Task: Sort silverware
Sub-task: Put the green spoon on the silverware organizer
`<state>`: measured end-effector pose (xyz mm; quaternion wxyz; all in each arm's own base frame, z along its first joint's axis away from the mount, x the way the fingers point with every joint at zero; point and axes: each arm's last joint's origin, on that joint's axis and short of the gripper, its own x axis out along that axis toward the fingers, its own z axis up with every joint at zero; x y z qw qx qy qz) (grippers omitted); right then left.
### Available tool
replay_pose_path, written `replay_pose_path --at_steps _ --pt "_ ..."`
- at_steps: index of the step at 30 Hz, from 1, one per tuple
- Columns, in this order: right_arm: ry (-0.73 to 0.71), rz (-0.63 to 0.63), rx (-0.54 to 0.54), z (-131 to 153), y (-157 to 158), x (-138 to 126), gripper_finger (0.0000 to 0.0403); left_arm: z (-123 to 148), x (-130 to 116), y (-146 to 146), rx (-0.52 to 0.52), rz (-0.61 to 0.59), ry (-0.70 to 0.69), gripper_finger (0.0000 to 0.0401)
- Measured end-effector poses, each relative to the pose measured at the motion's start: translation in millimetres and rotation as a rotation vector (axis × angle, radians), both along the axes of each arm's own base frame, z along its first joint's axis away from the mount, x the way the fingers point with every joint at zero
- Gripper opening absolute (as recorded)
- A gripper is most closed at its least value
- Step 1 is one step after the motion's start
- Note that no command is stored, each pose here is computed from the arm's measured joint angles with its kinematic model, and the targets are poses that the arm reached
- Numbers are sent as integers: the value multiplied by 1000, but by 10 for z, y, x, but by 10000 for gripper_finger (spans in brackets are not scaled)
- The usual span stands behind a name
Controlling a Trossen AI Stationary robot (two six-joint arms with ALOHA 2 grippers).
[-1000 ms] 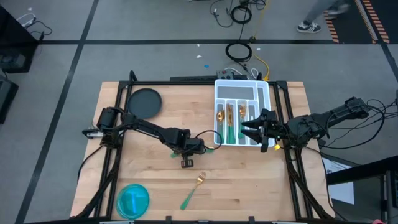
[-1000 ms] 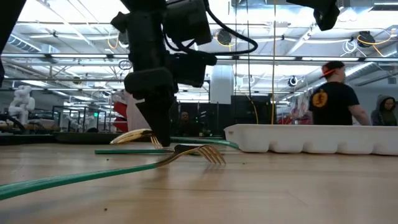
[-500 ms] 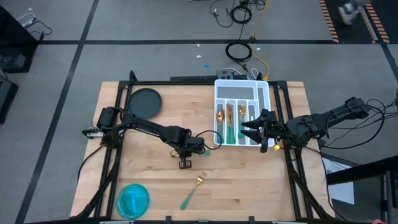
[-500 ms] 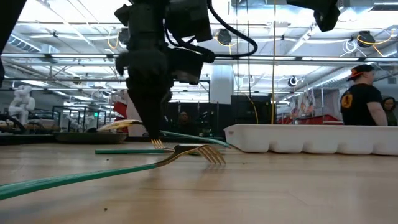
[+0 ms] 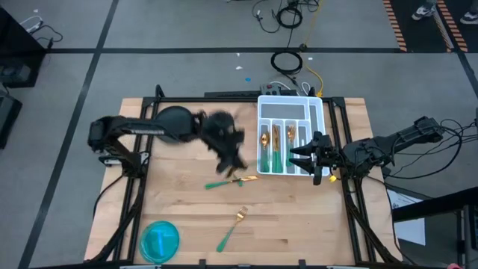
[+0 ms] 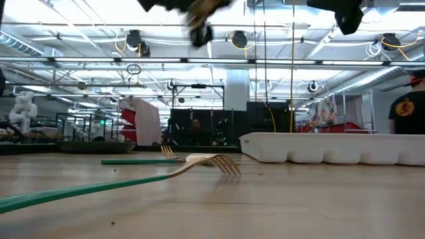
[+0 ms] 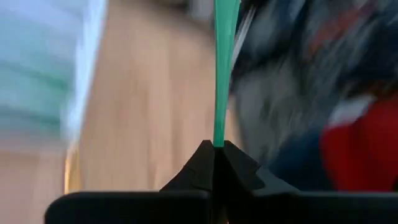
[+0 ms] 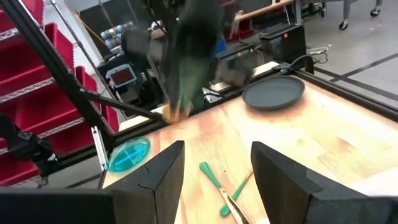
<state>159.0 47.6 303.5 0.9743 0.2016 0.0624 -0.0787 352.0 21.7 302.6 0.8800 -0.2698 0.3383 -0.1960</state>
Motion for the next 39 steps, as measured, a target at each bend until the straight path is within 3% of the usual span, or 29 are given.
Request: replay_pose_path --at_steps 4,7,12,17,21,28,35,39 --pt "-20 -42 -2 18 -11 2 178 574 -8 276 -28 113 -442 13" --pt "-53 -108 -14 52 -28 4 178 901 -64 383 15 192 -772 13" --pt "-241 -213 74 231 -55 20 178 1116 -116 359 166 255 -1113 12" --pt "-510 -238 292 465 -120 -7 178 1044 -10 243 333 235 -1210 12" --pt "-627 -242 407 552 -165 -35 178 1001 72 132 387 219 -1331 12" --pt "-688 -221 599 550 -215 8 178 1073 22 99 393 258 -1529 12" --pt "-683 -139 716 453 -235 263 178 1075 14 114 398 235 -1538 12" --pt "-707 -32 766 389 -238 479 178 1072 13 100 398 198 -1543 12"
